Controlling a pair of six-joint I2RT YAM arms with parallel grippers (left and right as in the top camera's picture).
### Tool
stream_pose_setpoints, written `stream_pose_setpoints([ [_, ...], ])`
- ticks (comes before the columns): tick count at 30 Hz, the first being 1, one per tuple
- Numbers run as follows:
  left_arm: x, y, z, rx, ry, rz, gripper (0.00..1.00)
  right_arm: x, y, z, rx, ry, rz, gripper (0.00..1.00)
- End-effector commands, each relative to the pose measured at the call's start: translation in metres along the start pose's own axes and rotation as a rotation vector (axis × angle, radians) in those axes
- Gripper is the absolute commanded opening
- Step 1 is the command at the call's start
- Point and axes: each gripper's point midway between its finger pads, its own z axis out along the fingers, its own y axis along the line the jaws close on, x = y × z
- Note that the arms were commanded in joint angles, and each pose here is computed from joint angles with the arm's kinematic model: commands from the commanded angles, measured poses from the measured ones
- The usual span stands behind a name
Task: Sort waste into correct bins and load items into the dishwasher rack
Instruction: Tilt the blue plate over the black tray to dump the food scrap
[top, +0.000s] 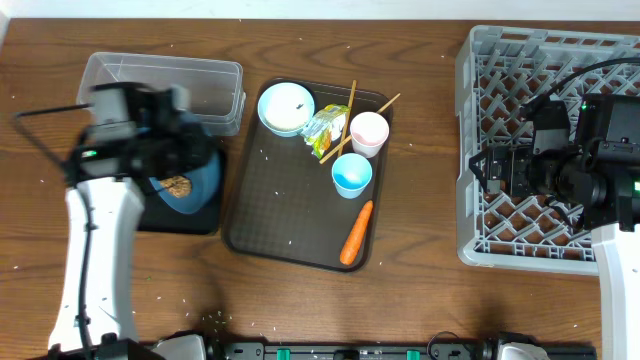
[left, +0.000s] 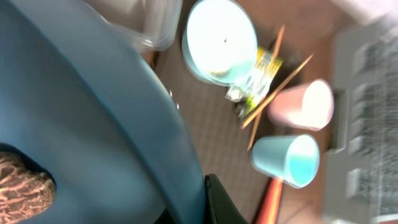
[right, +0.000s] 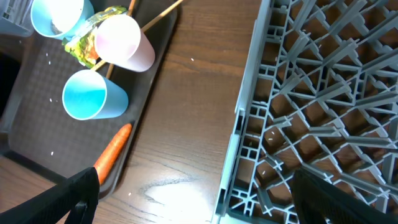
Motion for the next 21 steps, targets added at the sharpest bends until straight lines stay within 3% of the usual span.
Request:
stream_pose_setpoints([
  [1,-0.021,-0.020,-0.035,0.255,-0.081,0.024,0.06,-0.005,0.003,-0.003,0.001,-0.014,-0.020,0.92],
  [9,-0.035,-0.007,-0.100,0.601,-0.270,0.044,0.06,-0.006,0.003,-0.003,0.001,-0.020,-0.021,0.92],
  [13,-0.038,0.014,-0.105,0.676,-0.328,0.031,0.06,-0.009,0.003,-0.003,0.002,-0.030,-0.024,0.92],
  [21,-0.033,0.049,-0.076,0.705,-0.291,-0.092,0.06,-0.009,0.003,-0.003,0.002,-0.029,-0.024,0.93],
])
